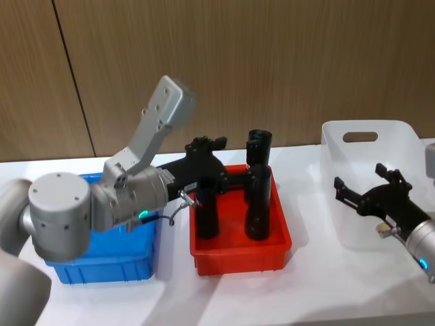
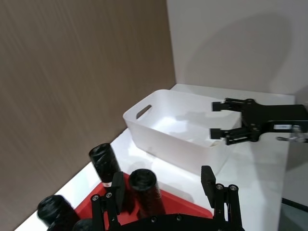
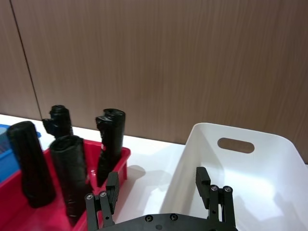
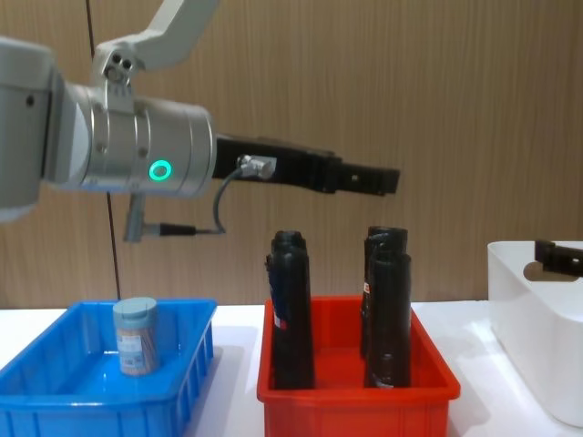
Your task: Pick the cotton swabs from the blue box and place them into the white box.
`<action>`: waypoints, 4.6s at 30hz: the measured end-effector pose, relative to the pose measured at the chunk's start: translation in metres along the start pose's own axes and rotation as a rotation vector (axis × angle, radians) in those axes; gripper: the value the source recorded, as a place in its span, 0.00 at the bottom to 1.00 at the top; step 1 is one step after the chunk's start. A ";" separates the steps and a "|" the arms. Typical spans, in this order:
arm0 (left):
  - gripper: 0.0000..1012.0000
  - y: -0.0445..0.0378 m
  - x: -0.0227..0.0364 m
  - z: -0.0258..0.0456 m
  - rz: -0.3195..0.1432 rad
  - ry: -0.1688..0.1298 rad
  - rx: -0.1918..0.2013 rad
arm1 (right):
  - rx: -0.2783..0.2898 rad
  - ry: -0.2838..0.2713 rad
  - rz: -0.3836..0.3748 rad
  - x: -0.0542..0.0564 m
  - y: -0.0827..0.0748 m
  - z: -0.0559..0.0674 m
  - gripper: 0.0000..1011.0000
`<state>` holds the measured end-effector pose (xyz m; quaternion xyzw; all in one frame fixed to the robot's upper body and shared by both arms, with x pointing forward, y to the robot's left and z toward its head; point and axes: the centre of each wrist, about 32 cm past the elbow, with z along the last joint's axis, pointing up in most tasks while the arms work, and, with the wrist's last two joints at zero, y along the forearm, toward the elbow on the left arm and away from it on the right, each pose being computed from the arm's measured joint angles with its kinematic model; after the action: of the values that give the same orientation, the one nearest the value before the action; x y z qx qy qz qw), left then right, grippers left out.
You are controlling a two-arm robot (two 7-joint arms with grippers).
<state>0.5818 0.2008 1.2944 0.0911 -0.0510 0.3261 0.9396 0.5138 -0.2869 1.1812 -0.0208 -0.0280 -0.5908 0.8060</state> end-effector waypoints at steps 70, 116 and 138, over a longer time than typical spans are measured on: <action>0.99 0.0416 -0.0856 -0.0841 0.477 -0.076 -0.129 | 0.063 0.028 0.033 -0.068 -0.052 0.012 0.99; 0.99 0.0416 -0.0856 -0.0842 0.477 -0.075 -0.128 | -0.045 0.115 0.249 0.004 -0.005 -0.032 0.99; 0.99 0.0416 -0.0856 -0.0842 0.477 -0.075 -0.128 | -0.045 0.102 0.377 -0.002 0.037 -0.029 0.99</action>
<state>0.4920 0.1984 1.2044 0.0289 -0.1265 0.5310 0.8374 0.5494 -0.2754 1.1516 -0.0139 0.0305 -0.4300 0.9022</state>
